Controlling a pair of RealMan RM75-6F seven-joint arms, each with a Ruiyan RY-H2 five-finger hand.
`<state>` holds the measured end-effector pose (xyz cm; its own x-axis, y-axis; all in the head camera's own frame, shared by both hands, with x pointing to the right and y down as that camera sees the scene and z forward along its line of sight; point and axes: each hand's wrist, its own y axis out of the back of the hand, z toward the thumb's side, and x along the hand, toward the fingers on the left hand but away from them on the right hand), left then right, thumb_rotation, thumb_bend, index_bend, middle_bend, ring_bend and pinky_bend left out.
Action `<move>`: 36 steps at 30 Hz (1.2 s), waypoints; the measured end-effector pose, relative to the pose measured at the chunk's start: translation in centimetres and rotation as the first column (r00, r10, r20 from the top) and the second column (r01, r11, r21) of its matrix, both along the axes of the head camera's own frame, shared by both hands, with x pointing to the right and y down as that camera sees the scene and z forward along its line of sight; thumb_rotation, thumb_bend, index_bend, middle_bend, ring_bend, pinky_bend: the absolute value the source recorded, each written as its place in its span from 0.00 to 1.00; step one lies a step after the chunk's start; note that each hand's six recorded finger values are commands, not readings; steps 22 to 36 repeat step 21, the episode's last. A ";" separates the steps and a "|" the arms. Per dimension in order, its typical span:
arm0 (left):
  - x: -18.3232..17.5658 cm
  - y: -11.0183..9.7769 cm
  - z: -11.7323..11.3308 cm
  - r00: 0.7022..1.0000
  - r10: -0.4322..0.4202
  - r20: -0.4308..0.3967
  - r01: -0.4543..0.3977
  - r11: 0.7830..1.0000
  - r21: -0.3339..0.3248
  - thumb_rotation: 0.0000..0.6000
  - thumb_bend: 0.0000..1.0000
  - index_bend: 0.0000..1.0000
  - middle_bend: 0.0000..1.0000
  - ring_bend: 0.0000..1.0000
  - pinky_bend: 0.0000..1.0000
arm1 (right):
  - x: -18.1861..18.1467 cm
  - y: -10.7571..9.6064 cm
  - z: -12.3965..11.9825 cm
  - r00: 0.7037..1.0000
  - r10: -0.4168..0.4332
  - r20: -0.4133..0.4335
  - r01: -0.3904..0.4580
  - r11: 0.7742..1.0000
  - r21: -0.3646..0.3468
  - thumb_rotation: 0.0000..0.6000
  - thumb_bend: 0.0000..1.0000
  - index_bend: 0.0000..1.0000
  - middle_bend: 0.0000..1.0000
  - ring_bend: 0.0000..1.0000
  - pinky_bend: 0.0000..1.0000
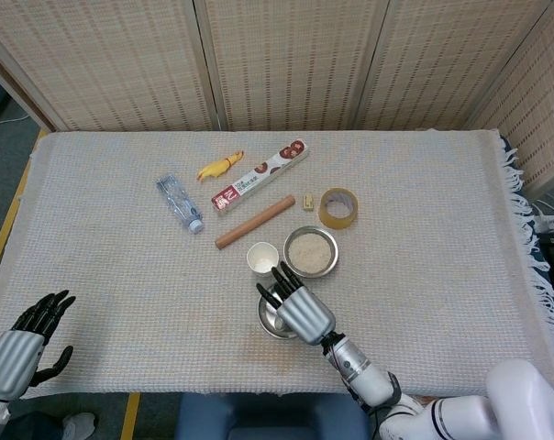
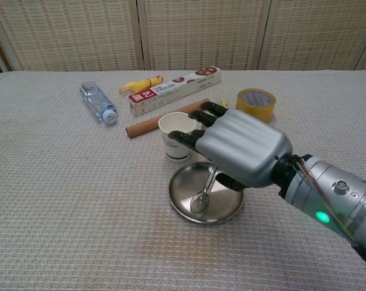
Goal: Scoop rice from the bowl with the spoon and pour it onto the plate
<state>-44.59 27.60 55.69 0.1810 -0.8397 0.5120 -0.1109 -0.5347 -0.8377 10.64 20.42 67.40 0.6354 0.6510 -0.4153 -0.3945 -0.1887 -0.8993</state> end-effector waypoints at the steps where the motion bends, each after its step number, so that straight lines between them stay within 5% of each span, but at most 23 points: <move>1: 0.0 0.0 -0.1 1.000 -0.001 -0.002 0.001 1.000 0.004 1.00 0.41 0.00 0.00 0.03 0.17 | 0.7 -0.3 -0.8 1.000 0.024 0.014 -0.025 1.000 0.014 1.00 0.27 0.02 0.23 0.00 0.00; 5: -0.3 -0.3 -0.7 1.000 -0.010 -0.012 0.010 0.999 0.040 1.00 0.41 0.00 0.00 0.04 0.17 | 4.7 -0.8 -3.8 0.985 0.158 0.072 -0.161 0.986 0.044 0.98 0.26 0.03 0.18 0.00 0.00; 9: -0.7 -0.4 -0.9 1.000 -0.013 -0.017 0.014 0.998 0.063 1.00 0.41 0.00 0.00 0.06 0.16 | 9.7 -0.5 -6.4 0.936 0.305 0.176 -0.314 0.949 0.027 0.88 0.26 0.04 0.17 0.00 0.00; 13: -0.7 -0.7 -1.2 1.000 -0.015 -0.017 0.017 0.996 0.092 1.00 0.41 0.00 0.00 0.03 0.16 | 17.2 2.1 -8.3 0.847 0.478 0.235 -0.480 0.876 -0.051 0.87 0.26 0.00 0.13 0.00 0.00; 17: -0.5 -0.8 -2.0 0.999 -0.013 -0.033 0.018 0.991 0.133 1.00 0.42 0.00 0.00 0.03 0.16 | 23.6 4.1 -12.1 0.761 0.581 0.288 -0.593 0.803 -0.051 0.86 0.26 0.01 0.12 0.00 0.00; 21: -0.3 -0.9 -2.8 0.999 -0.009 -0.035 0.015 0.985 0.174 1.00 0.41 0.00 0.00 0.02 0.16 | 26.9 4.1 -15.1 0.740 0.591 0.320 -0.617 0.786 -0.024 0.86 0.26 0.01 0.11 0.00 0.00; 36: -0.3 -0.9 -2.8 0.999 -0.009 -0.035 0.015 0.985 0.174 1.00 0.41 0.00 0.00 0.02 0.16 | 26.9 4.1 -15.1 0.740 0.591 0.320 -0.617 0.786 -0.024 0.86 0.26 0.01 0.11 0.00 0.00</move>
